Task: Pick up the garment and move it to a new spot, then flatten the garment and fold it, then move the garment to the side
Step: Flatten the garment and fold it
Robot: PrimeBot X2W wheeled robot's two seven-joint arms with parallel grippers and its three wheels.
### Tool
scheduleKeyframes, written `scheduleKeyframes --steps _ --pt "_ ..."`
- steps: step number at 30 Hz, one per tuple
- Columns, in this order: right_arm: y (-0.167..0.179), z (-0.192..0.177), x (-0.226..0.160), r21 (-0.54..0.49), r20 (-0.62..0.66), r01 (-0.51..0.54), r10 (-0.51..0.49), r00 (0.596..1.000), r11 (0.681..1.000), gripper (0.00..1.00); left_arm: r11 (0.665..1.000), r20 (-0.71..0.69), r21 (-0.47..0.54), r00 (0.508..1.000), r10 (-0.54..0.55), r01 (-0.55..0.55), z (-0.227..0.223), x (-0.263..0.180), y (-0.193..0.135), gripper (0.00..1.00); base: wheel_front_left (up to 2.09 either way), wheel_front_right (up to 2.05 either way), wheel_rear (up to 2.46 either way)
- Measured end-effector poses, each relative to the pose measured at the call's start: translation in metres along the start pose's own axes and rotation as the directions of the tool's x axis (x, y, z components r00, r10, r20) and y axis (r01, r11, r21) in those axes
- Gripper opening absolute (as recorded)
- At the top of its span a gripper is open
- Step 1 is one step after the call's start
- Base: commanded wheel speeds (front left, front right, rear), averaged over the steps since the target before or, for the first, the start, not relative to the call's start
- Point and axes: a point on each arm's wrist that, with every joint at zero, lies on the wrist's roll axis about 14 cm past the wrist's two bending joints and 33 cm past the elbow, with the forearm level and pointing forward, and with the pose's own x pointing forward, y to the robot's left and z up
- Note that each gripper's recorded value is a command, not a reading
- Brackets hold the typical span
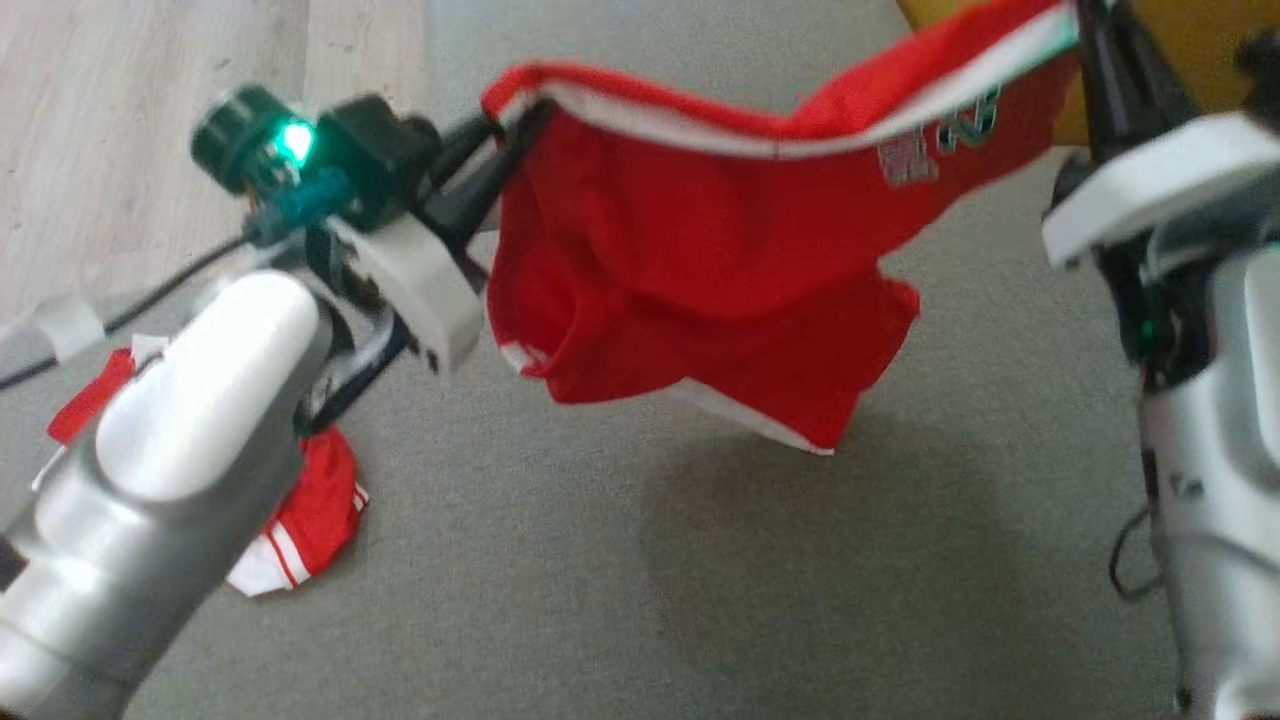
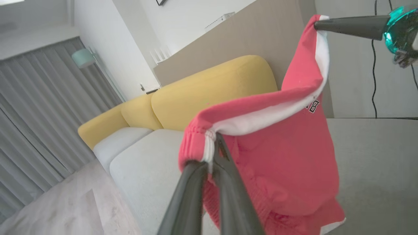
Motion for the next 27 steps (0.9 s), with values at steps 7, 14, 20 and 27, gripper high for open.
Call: scheduleKeyframes --steps 7,14,20,27 --pt "-0.017 -0.058 -0.027 0.026 -0.157 0.062 -0.057 0.986 0.998 0.0 0.991 -0.127 -0.12 0.989 -0.081 0.066 -0.055 -0.016 -0.027 0.0 0.0 0.0 0.0" --pt "-0.02 -0.05 0.023 0.027 -0.144 0.069 -0.065 0.987 0.997 0.0 0.994 -0.135 -0.108 0.99 -0.031 0.016 -0.064 0.016 0.018 0.0 0.0 0.0 0.0" --pt "-0.036 -0.013 0.111 0.05 0.022 0.103 -0.104 0.994 0.993 0.0 0.996 -0.003 -0.008 0.996 0.089 -0.089 -0.04 0.077 0.097 0.0 0.0 0.0 0.0" --pt "-0.056 -0.025 0.164 0.016 0.103 0.16 -0.161 0.982 0.987 0.0 0.987 0.146 -0.043 0.976 0.161 -0.156 -0.046 0.127 0.137 0.0 0.0 0.0 0.0"
